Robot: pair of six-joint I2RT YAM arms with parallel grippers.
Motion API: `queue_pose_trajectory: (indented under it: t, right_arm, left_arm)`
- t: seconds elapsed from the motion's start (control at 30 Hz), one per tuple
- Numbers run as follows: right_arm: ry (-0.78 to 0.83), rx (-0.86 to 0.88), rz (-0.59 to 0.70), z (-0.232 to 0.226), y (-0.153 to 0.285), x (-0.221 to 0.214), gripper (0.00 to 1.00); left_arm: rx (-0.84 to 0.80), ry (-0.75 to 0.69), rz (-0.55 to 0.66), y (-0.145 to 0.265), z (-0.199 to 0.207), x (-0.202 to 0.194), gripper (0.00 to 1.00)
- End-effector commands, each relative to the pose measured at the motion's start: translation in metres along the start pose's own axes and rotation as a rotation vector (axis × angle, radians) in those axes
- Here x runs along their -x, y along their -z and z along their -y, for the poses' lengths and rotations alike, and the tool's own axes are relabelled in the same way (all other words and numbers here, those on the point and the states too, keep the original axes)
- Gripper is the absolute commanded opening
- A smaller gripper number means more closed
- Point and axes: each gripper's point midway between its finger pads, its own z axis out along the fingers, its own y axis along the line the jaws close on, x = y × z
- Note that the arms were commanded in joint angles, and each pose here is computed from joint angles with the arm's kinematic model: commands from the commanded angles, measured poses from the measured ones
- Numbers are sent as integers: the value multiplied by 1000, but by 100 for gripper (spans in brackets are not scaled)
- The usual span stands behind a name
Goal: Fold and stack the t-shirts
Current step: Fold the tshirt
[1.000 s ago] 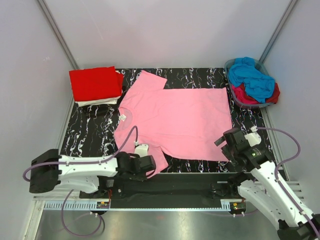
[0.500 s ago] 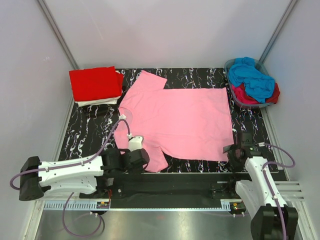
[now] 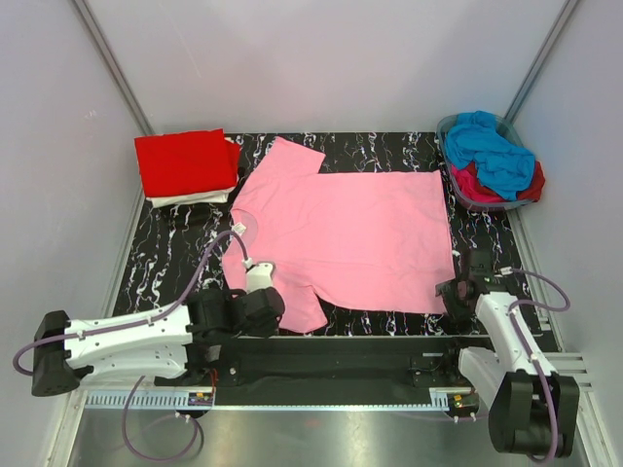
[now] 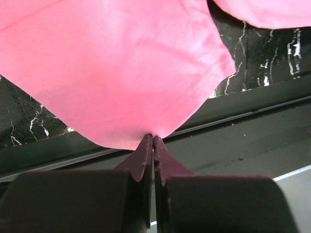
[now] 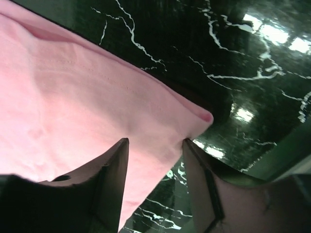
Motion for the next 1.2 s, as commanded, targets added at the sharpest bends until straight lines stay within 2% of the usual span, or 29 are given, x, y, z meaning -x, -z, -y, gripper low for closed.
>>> queue_pose_trajectory:
  t: [0.0,0.17,0.27,0.37,0.47,0.63,0.87,1.0,1.13,1.17]
  right_arm:
    - [43,55,-7,-26,-6,6,54]
    - [75,18,-95,-26,-20,-7,35]
    - [70,38,-78,-26,-17,-5,34]
    - [64,65,-44,-28,-9,0,25]
    - [60,67,0,-25,3,8,22]
    - [62,127,3,-25,23,7,0]
    - [83,198,-23,-29,52,2,0]
    - [94,259,9,-40,64,9,0]
    - [116,268,27,-58,67,20,0]
    - [119,271,22,-63,66,21,0]
  left_arm:
    - [-13,9,55,5,0,13,0]
    - [-11,20,67,10,-4,15,0]
    - [-8,26,72,11,-7,15,0]
    - [0,27,73,12,-8,16,0]
    - [1,25,75,17,-8,19,0]
    - [7,25,84,31,-10,25,0]
    - [-12,2,87,63,-3,41,0]
    - [1,-77,144,89,2,70,0]
    - [24,-140,159,93,7,104,0]
    - [17,-156,131,90,12,107,0]
